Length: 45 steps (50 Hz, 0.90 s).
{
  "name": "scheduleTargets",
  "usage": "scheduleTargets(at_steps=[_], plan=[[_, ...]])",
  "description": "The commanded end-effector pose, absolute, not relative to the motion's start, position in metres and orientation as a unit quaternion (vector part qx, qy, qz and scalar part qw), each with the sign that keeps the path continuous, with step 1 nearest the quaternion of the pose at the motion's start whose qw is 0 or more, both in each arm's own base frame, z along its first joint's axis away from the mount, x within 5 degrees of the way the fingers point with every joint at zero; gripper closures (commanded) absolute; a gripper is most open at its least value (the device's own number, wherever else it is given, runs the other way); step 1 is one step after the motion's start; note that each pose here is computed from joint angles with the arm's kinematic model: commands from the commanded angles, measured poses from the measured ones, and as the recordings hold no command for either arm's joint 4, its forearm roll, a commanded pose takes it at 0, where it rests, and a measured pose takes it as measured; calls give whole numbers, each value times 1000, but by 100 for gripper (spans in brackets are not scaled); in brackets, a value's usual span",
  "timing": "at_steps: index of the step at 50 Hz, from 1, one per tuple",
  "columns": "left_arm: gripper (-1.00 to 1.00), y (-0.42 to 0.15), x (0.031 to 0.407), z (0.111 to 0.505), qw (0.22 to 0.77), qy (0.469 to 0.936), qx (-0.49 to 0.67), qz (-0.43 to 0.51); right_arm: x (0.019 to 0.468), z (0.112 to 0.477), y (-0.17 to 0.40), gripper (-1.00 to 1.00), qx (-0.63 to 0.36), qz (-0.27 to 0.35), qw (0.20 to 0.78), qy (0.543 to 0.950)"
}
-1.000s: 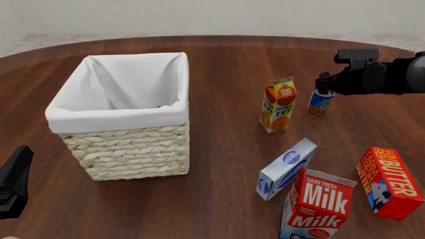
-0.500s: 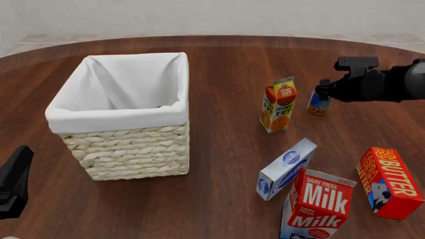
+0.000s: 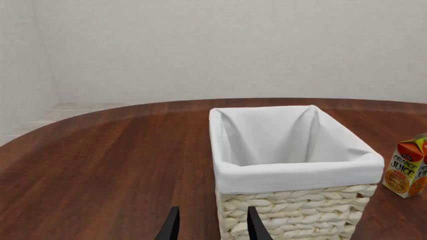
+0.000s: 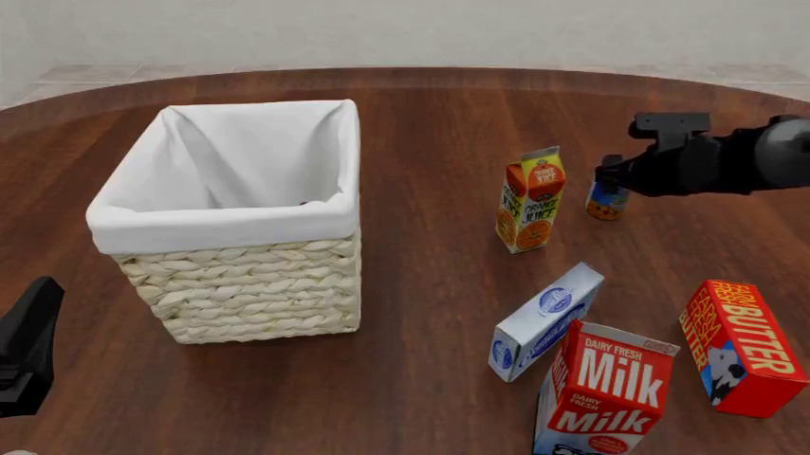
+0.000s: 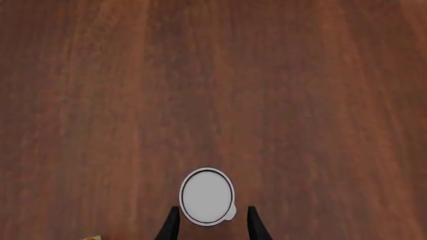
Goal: Pick up the alphabet soup and the tomato sauce, and put them in the basket.
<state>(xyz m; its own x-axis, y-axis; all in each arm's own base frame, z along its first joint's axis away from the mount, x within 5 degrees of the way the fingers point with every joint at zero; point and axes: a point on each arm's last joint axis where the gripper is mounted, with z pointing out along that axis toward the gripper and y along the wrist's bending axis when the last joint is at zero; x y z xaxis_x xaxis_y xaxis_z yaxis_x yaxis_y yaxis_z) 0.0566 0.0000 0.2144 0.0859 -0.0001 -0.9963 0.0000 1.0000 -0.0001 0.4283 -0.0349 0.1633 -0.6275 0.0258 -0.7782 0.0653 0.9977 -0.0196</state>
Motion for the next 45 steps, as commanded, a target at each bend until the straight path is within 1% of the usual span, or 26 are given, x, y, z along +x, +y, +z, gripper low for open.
scheduleTargets(at_steps=[1, 45], plan=[[-100, 0, 57, 214, 737, 676, 0, 0, 434, 159, -33, -100, 23, -21, 427, 904], [-100, 0, 57, 214, 737, 676, 0, 0, 439, 137, -28, -100, 22, -17, 416, 909]])
